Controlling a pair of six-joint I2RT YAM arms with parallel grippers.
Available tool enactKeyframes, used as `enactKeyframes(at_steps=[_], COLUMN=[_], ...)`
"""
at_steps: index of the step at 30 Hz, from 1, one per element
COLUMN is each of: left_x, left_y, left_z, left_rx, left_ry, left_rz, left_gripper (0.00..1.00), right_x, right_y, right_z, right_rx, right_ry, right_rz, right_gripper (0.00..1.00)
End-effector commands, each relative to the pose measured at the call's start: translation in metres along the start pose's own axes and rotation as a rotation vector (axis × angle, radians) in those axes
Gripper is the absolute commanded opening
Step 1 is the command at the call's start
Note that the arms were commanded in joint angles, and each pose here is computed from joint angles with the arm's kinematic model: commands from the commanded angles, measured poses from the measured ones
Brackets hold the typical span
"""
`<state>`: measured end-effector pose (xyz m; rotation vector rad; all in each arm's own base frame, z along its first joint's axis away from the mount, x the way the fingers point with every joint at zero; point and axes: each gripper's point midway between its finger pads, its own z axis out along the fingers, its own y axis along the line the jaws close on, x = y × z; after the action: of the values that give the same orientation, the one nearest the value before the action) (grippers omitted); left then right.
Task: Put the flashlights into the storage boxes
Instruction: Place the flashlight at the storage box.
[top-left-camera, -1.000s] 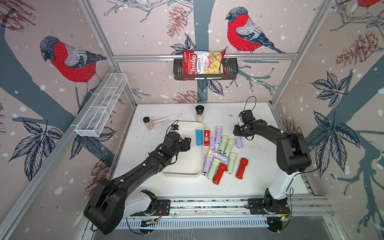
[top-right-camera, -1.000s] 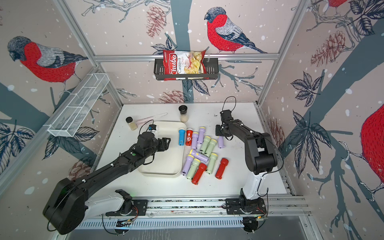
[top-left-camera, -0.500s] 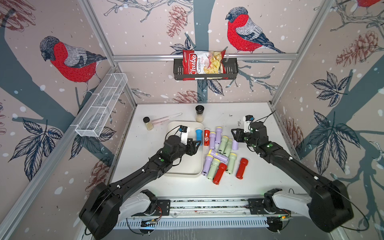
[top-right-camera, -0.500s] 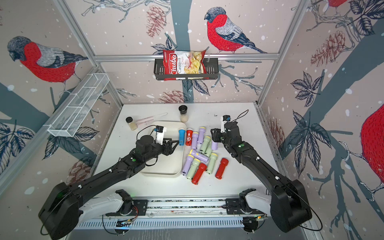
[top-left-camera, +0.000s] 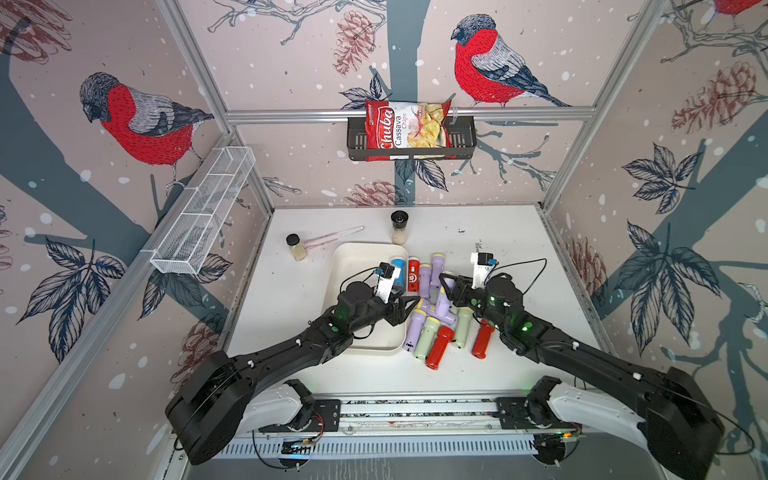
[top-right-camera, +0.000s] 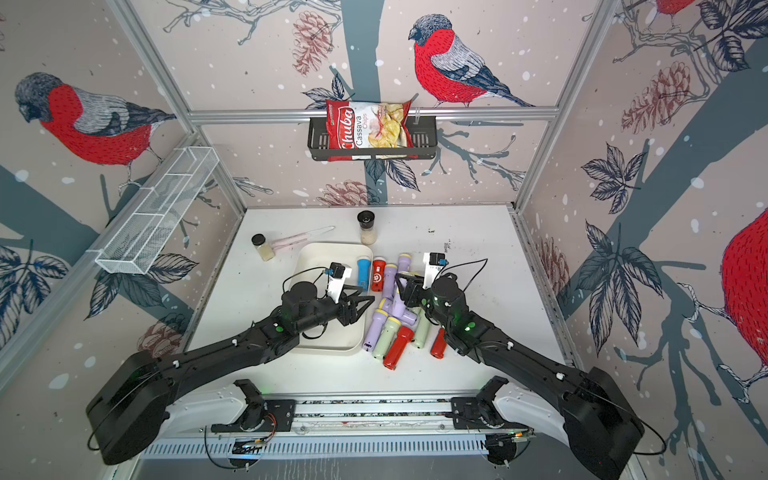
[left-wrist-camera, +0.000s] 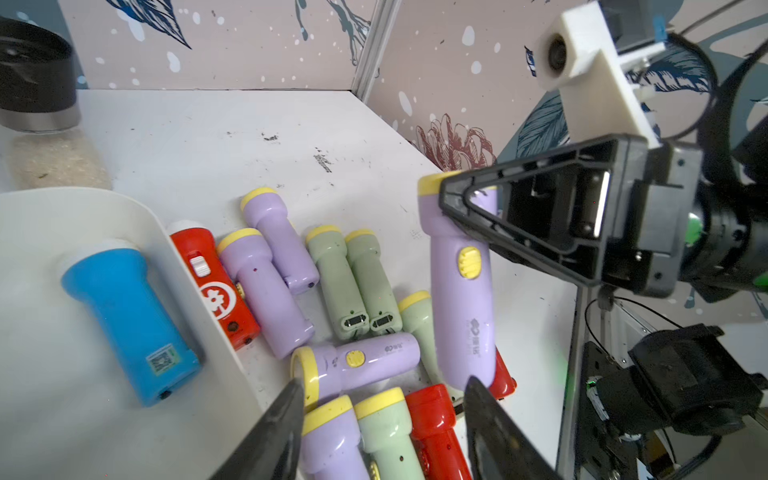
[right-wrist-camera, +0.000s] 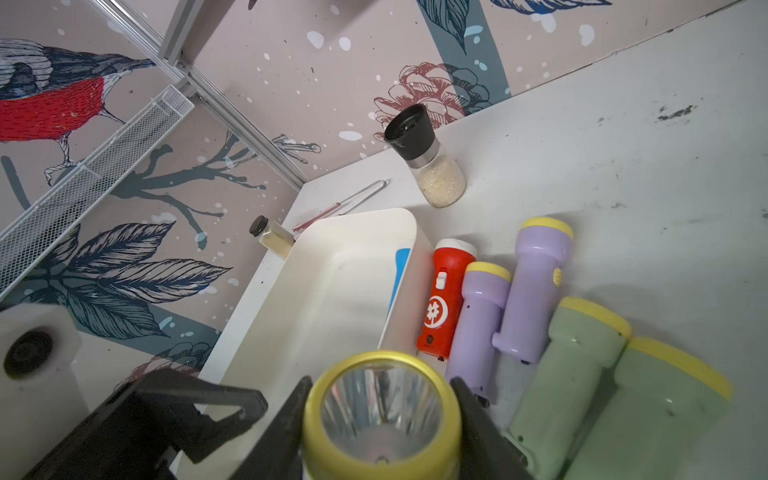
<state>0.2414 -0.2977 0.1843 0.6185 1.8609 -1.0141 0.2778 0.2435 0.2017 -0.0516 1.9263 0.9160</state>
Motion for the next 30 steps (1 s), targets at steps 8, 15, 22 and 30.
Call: enactKeyframes(at_steps=[8,15,22,30], left_x=[-0.009,-0.018,-0.017,-0.016], left_y=[-0.018,-0.026,-0.022,-0.019], left_z=[0.017,0.022,0.030,0.037], left_rx=[0.096,0.145,0.135,0.132], left_ry=[-0.039,-0.072,-0.068,-0.061], left_rz=[0.040,0.003,-0.033,-0.062], left_gripper=[0.63,0.63,0.58,0.49], right_x=[-0.009,-0.006,-0.004,-0.002], right_y=[0.044,0.052,0.056,0.059], right_z=[0.008,0.011,0.012,0.013], right_rx=[-0.137,-0.141,-0.147,-0.153], right_ry=[-0.057,-0.055,-0.053,-0.046], right_rz=[0.022,0.001,-0.012,-0.020], right_gripper=[0.39,0.39,0.39,0.39])
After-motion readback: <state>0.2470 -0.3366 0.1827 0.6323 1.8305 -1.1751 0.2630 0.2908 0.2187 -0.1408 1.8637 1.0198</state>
